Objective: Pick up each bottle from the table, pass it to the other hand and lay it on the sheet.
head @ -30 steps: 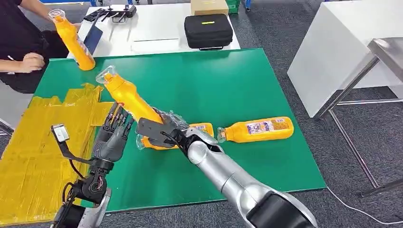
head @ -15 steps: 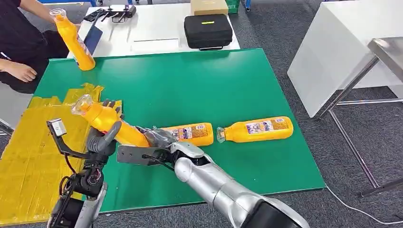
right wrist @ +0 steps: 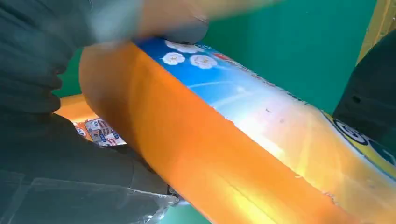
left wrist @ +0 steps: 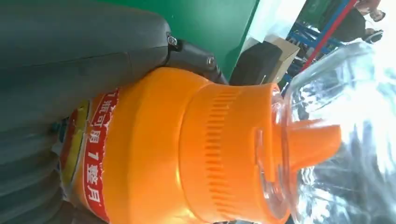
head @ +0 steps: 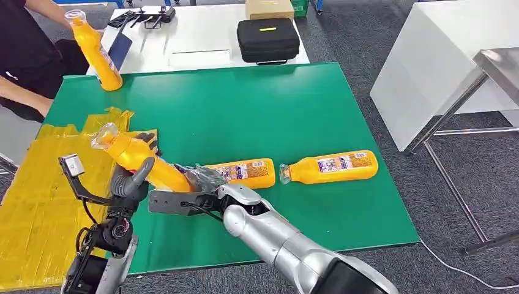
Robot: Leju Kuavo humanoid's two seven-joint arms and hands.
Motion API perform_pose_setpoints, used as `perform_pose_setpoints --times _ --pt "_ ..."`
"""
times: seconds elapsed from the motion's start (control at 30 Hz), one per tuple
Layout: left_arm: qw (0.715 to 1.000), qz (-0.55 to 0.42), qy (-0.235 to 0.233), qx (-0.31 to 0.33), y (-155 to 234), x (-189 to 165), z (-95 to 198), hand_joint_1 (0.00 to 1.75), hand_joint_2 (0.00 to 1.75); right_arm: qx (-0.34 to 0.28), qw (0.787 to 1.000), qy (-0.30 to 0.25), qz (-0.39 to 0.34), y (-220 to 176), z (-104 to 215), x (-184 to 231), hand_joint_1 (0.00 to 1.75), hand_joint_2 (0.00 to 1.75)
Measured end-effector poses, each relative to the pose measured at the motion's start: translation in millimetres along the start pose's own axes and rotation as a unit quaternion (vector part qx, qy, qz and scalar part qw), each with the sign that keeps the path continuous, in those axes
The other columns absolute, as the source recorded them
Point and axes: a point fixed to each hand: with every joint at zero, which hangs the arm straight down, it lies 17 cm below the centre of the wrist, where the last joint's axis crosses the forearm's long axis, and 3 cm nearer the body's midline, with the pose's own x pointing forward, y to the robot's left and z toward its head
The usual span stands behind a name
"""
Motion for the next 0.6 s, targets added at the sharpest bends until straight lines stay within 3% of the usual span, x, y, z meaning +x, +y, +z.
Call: perform_pose_setpoints --times 0.33,0.37,0.4,0.6 --pt "1.000 0.005 -0.003 -0.009 -2.7 1.8 0.5 1.75 1.75 -0.004 1.000 0.002 -0.005 -1.3 0.3 -0.4 1.75 1.75" --pt "1.000 0.006 -0.003 -0.010 -3.3 2.0 0.5 1.75 1.75 -0.006 1.000 0.003 -0.007 -2.6 0.2 -1.5 1.66 1.75" --pt "1.000 0.007 -0.002 -0.012 -3.9 2.1 0.5 1.75 1.75 -0.011 1.000 0.005 -0.007 -4.6 0.2 -2.7 0.00 0.00" --pt "1.000 -0.002 -0.014 -0.018 -7.6 8.3 -3.1 1.75 1.75 -0.046 0.998 0.014 -0.028 -23.3 2.0 -17.3 0.00 0.00"
